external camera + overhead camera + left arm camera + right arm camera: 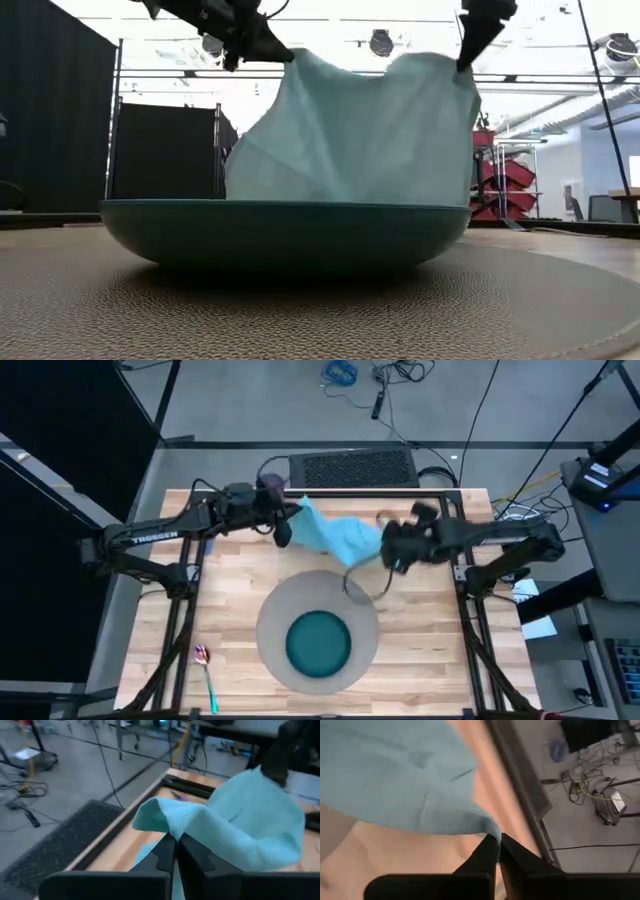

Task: Set table place
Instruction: Fold the blue table napkin

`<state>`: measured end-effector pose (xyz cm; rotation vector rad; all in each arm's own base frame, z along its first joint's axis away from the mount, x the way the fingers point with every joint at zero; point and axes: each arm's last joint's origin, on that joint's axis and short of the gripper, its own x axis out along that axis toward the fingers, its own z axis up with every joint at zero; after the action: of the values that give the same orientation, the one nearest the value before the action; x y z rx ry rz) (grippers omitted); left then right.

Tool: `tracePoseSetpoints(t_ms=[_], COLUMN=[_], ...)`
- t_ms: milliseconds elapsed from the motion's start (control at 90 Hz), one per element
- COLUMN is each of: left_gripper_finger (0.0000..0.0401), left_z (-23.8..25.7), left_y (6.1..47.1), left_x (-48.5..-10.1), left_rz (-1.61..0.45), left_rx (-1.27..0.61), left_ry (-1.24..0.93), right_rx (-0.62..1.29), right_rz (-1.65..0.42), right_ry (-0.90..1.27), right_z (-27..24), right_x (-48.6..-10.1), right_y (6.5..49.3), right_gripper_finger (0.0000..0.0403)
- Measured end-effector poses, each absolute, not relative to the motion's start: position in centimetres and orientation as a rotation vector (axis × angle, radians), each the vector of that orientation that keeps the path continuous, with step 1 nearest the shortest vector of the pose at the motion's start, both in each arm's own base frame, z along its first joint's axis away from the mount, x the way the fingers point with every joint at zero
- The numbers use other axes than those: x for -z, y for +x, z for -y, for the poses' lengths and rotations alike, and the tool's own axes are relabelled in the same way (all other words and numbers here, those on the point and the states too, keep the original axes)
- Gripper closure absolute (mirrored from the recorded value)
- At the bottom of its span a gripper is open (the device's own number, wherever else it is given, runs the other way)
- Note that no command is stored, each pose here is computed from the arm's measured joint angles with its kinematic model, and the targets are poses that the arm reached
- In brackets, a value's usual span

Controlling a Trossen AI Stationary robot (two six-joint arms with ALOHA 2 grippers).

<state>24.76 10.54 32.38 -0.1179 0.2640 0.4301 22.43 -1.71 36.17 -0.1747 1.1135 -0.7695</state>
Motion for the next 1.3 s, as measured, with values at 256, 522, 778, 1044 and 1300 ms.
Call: tracePoseSetpoints(t_ms=[256,522,778,1044,1300], left_gripper_finger=[0.0401,0.0401,0.0401,0.0401,0.0401], left_z=[-14.7,-16.6,-16.3,-16.4,-15.3], left_y=[22.8,21.3,21.0,21.9,24.1], left_x=[-34.2,-38.6,-41.6,-40.4,-38.6], left_rz=[-0.138,0.025,0.111,0.018,-0.091], left_rx=[-0.558,-0.564,-0.54,-0.478,-0.37], left_ry=[-0.088,-0.037,0.006,-0.041,-0.079], right_rx=[0.872,0.874,0.955,0.806,0.678], right_rz=[-0.912,-0.683,-0.498,-0.436,-0.671], right_ry=[-0.177,-0.249,-0.369,-0.272,-0.045], right_z=[7.2,10.8,12.5,11.9,9.4], right_x=[-40.0,-42.7,-46.3,-49.3,-46.1], right_y=[19.2,18.9,18.3,17.4,18.7], right_gripper_finger=[0.0403,0.0403,0.0403,0.0403,0.0403])
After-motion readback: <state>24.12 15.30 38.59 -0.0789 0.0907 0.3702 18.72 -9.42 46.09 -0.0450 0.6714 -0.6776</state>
